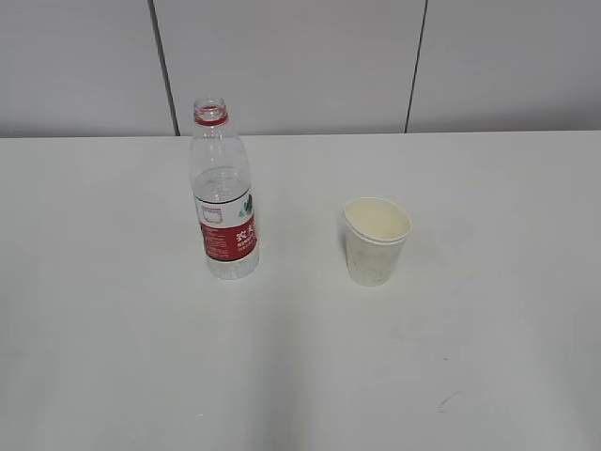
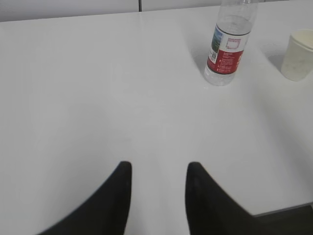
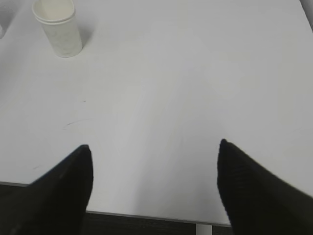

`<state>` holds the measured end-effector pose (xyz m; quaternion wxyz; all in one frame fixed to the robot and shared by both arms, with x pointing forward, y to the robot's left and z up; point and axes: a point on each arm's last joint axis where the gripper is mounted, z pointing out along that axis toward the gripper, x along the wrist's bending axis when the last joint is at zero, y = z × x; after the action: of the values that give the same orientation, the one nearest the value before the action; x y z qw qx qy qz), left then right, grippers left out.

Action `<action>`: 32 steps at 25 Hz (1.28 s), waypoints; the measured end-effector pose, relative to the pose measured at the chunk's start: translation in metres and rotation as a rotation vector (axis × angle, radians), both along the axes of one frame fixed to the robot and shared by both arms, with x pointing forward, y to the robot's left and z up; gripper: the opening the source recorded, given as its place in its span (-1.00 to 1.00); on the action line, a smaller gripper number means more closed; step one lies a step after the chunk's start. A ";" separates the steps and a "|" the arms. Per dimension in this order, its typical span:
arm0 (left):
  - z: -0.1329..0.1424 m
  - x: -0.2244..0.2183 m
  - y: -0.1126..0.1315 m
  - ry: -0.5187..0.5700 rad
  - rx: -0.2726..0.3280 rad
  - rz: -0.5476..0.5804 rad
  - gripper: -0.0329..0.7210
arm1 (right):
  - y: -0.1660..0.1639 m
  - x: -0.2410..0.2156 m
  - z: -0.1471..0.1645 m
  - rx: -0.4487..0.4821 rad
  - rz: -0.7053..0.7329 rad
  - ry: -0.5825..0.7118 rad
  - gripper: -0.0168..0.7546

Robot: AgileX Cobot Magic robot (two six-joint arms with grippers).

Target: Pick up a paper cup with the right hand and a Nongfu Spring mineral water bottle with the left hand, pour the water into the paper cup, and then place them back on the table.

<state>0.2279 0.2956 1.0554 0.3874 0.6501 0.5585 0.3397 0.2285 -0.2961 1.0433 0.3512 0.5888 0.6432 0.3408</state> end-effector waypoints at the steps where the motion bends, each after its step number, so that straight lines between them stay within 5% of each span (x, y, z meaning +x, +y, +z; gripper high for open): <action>1: 0.000 0.000 0.000 0.000 0.000 0.000 -0.28 | 0.000 0.000 0.000 0.000 0.000 0.000 0.57; 32: 0.000 0.000 0.000 0.000 0.000 0.000 -0.25 | 0.000 0.000 0.000 0.000 0.000 0.000 0.57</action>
<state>0.2279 0.2956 1.0554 0.3874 0.6501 0.5585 0.3397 0.2285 -0.2961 1.0433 0.3512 0.5888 0.6432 0.3408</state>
